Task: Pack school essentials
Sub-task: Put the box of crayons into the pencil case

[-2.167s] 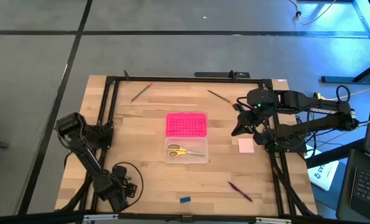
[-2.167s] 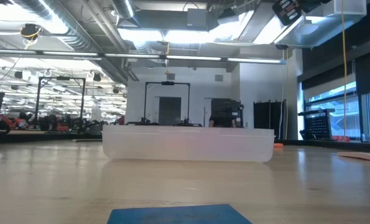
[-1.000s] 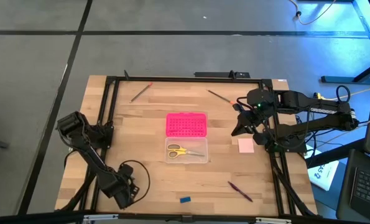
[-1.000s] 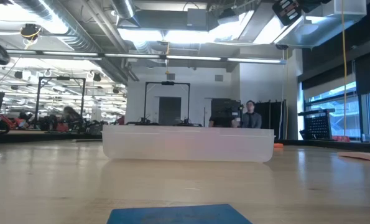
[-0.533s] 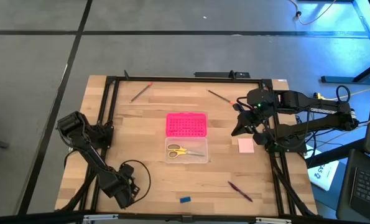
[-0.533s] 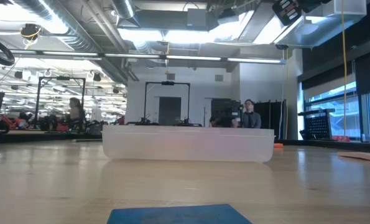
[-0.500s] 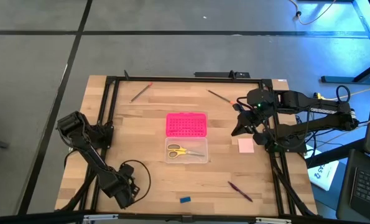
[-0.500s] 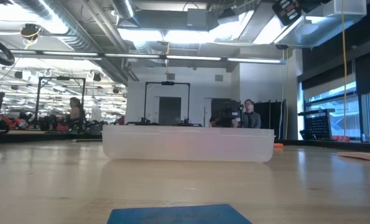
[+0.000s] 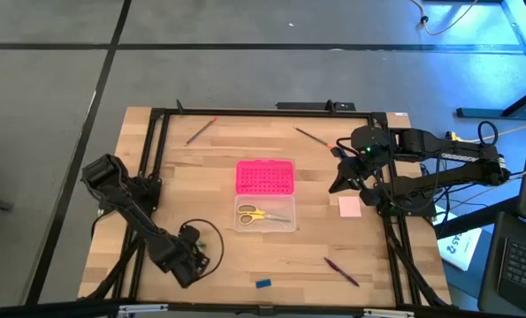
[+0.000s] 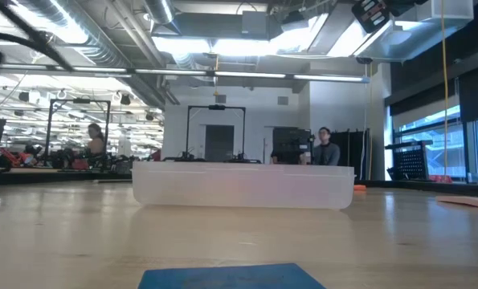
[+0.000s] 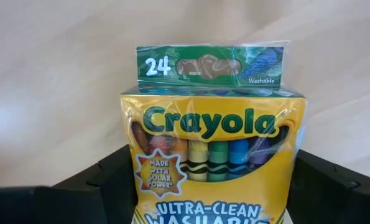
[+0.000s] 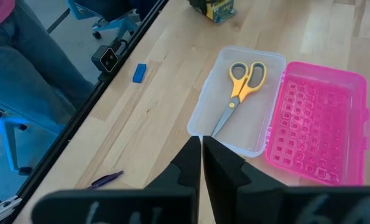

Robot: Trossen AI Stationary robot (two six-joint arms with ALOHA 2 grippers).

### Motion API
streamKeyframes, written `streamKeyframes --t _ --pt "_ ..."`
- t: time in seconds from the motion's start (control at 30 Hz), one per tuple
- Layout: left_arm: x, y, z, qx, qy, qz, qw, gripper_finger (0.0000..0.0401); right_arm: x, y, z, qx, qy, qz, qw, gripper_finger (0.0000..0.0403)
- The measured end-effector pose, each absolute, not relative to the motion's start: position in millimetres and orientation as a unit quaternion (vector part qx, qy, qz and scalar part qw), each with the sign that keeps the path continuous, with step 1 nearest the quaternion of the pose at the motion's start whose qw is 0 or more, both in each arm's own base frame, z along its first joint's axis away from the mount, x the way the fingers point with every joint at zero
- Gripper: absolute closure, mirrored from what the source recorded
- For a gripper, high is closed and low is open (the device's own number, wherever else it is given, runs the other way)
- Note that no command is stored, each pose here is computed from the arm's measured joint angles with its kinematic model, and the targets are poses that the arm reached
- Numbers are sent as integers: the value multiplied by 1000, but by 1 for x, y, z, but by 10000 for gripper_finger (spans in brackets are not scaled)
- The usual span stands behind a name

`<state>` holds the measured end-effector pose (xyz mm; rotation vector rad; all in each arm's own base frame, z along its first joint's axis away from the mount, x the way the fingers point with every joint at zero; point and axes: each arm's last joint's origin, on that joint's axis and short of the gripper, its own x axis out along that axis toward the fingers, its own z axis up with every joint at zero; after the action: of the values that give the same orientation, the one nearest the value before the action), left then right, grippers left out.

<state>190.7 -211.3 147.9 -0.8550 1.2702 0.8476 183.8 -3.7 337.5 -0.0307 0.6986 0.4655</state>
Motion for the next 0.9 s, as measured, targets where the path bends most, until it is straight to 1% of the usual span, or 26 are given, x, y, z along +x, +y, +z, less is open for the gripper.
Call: streamKeyframes --t 0.2,0.47,0.67,0.9 --pt "211 -203 149 -384 564 331 652 96 184 -4 337 -15 339 226 913 382" --pt "227 -187 155 -381 565 312 663 96 184 -4 338 -15 339 226 913 382" --pt "237 -177 170 -394 555 294 672 99 184 -4 338 -16 338 225 914 382" --pt "236 -167 194 -422 536 267 681 100 184 -4 338 -16 337 225 914 382"
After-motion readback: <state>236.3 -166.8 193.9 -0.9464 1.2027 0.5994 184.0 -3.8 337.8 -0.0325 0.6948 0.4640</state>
